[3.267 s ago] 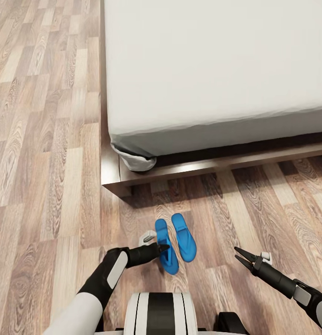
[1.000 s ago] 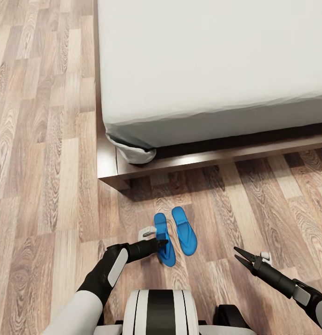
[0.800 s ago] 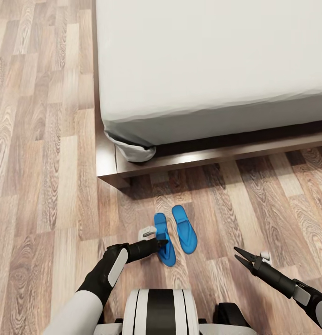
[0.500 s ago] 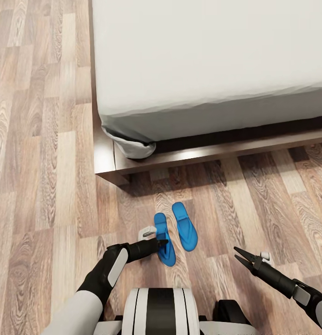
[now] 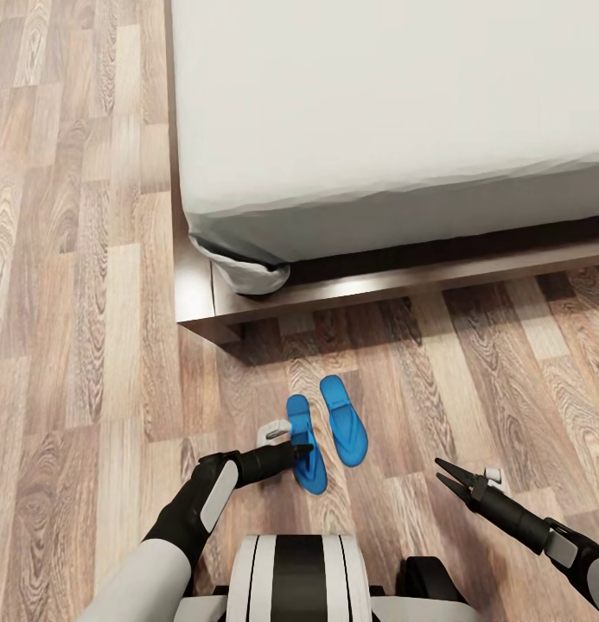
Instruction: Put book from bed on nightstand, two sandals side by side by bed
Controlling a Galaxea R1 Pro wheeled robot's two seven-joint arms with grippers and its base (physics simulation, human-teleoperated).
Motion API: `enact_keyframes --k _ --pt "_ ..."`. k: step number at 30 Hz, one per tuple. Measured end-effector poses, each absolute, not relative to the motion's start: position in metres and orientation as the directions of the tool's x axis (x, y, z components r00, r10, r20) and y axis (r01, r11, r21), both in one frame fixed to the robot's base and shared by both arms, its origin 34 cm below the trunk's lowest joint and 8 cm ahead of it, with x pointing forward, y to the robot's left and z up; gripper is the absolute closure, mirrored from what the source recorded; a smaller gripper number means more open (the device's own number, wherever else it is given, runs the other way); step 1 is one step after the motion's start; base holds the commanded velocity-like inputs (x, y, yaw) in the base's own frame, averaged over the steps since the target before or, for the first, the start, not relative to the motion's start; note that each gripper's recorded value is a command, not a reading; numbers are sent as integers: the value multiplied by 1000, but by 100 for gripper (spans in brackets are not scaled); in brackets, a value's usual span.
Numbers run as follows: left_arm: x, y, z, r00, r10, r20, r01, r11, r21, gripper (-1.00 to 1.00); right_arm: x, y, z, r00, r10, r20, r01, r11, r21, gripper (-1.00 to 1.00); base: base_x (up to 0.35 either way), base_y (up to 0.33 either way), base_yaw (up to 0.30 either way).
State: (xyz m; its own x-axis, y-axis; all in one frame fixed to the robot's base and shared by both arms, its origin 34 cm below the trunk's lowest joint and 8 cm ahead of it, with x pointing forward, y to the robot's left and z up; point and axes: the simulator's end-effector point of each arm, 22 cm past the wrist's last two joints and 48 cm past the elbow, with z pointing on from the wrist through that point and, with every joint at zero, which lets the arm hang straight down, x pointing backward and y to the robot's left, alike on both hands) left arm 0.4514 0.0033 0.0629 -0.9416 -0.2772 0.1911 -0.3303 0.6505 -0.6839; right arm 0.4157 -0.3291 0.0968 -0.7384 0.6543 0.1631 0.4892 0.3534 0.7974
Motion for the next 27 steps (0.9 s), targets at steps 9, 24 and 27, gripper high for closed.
enact_keyframes --k 9,24,27 --pt "458 3 65 -944 -278 178 -321 649 -690 100 416 -329 97 -739 654 163 489 354 797 -100 0 0 0" --pt "459 4 65 -944 -280 176 -321 649 -690 -100 416 -329 97 -738 655 163 489 353 797 -100 0 0 0" --pt "459 4 65 -944 -280 176 -321 649 -690 -100 416 -329 97 -738 655 163 489 353 797 -100 0 0 0"
